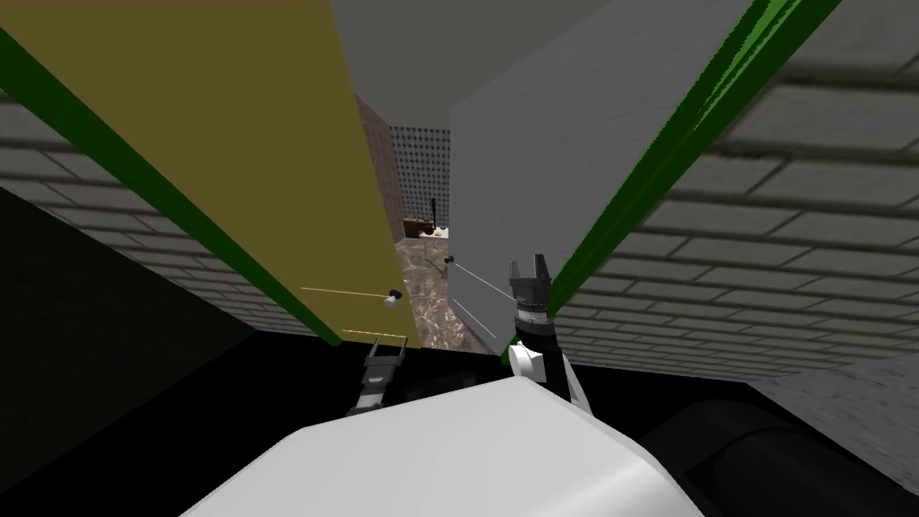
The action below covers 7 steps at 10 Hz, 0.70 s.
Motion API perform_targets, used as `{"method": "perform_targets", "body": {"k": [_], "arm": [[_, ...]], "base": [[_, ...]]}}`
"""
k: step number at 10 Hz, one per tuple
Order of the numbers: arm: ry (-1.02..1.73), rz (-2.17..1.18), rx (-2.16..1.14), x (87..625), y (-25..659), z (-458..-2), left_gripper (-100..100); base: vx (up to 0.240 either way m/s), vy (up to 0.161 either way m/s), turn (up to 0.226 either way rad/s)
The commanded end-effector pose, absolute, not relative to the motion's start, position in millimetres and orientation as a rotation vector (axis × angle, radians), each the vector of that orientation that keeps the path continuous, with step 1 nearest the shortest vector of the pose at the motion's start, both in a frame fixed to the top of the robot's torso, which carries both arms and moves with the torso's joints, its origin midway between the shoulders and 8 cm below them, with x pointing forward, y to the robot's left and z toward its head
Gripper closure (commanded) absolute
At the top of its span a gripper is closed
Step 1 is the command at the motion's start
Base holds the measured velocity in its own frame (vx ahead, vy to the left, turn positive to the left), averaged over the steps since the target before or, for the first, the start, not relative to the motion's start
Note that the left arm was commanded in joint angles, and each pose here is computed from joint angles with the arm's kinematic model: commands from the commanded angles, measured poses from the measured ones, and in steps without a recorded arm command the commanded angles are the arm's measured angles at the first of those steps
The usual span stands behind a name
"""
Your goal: Push the door open
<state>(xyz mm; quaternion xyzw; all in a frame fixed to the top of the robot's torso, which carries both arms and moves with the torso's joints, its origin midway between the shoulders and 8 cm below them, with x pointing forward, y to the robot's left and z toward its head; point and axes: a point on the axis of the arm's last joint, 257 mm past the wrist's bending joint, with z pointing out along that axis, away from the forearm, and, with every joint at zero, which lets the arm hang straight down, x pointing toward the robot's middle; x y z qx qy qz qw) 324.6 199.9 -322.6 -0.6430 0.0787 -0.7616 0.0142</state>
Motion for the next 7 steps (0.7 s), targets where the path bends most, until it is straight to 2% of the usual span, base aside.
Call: {"method": "perform_targets", "body": {"k": [1, 7], "arm": [[0.215, -2.359, -2.061, 316.5, 204.8, -335.7, -100], [0.138, -2.297, -2.216, 293.3, 226.5, -377.3, -100]], "base": [[0.113, 0.147, -0.131], [0.095, 0.158, -0.137]]}}
